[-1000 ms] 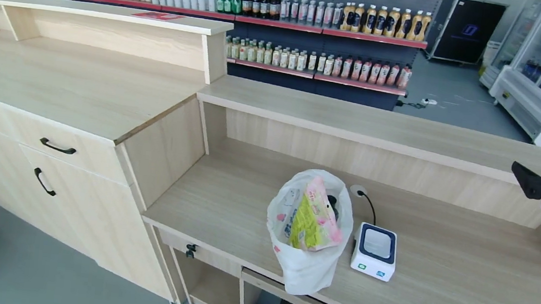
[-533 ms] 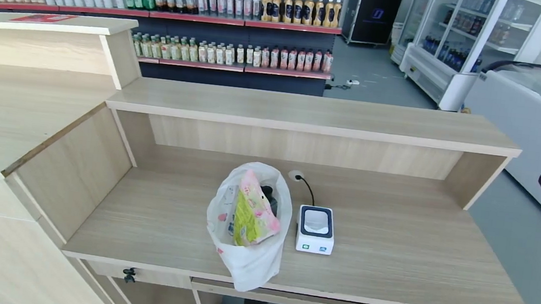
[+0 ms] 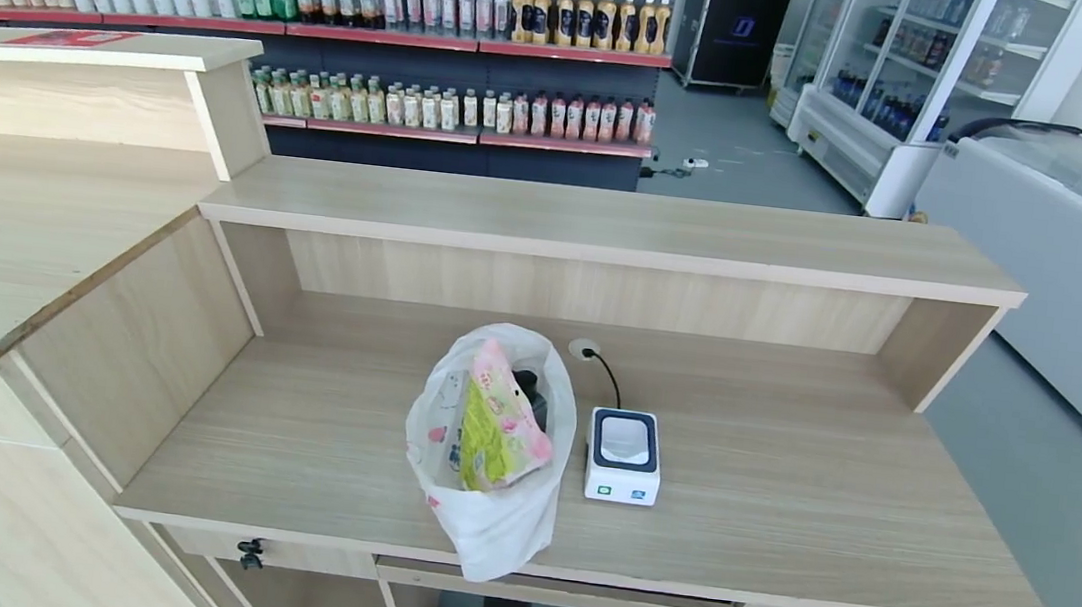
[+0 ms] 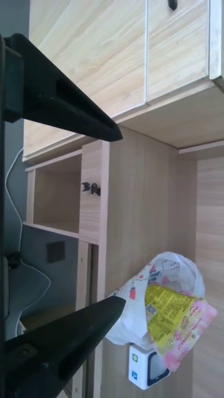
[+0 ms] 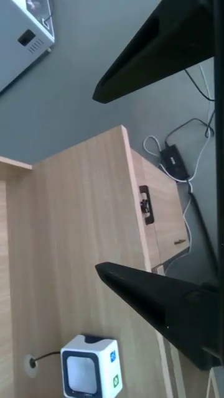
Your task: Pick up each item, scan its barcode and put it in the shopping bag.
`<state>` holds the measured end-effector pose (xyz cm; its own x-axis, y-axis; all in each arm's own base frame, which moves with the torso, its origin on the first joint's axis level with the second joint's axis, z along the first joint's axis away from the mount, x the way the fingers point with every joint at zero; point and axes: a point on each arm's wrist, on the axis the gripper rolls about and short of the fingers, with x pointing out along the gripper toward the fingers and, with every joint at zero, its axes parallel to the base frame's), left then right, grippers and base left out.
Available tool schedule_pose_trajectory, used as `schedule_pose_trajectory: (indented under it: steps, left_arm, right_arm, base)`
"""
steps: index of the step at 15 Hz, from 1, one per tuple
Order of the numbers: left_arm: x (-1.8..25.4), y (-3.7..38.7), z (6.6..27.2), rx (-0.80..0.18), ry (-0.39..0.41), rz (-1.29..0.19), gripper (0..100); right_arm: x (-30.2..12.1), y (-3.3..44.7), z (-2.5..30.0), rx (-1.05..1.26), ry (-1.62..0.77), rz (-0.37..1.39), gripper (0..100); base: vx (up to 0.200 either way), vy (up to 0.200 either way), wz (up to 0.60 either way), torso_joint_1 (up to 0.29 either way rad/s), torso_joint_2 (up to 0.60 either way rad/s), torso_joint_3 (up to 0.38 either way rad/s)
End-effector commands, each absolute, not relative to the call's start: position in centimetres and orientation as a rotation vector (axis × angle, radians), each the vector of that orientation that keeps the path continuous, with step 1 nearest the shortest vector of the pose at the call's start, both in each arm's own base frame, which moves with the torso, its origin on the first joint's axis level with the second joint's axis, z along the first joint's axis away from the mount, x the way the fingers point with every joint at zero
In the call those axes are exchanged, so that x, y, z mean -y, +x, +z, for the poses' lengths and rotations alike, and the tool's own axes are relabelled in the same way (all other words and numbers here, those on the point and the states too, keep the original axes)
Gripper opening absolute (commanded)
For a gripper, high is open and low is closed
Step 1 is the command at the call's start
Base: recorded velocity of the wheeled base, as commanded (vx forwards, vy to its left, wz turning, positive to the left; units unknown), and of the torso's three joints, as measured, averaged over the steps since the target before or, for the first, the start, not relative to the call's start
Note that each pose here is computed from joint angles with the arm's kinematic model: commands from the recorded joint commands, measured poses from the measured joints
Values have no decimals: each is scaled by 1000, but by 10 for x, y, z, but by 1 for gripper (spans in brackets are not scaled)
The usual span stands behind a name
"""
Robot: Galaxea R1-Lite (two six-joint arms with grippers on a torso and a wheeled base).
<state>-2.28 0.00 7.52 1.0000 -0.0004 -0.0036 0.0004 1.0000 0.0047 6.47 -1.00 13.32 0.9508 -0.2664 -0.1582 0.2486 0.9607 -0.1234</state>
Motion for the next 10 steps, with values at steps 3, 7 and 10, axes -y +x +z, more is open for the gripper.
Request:
schedule_pose_trajectory:
  steps: [3,7,10]
  left_arm:
    - [0,-23,75,-3,5,0,100]
    - [0,-23,75,-3,5,0,100]
    - [0,-23,75,-3,5,0,100]
  right_arm:
    - [4,2,94,-132,-44,-198,100]
    - [3,-19,83,12,-34,-164,100]
    - [3,-23,82,61,-23,-159,100]
  base:
    - [0,0,0,0,0,0]
    - [0,0,0,0,0,0]
    - [0,0,0,0,0,0]
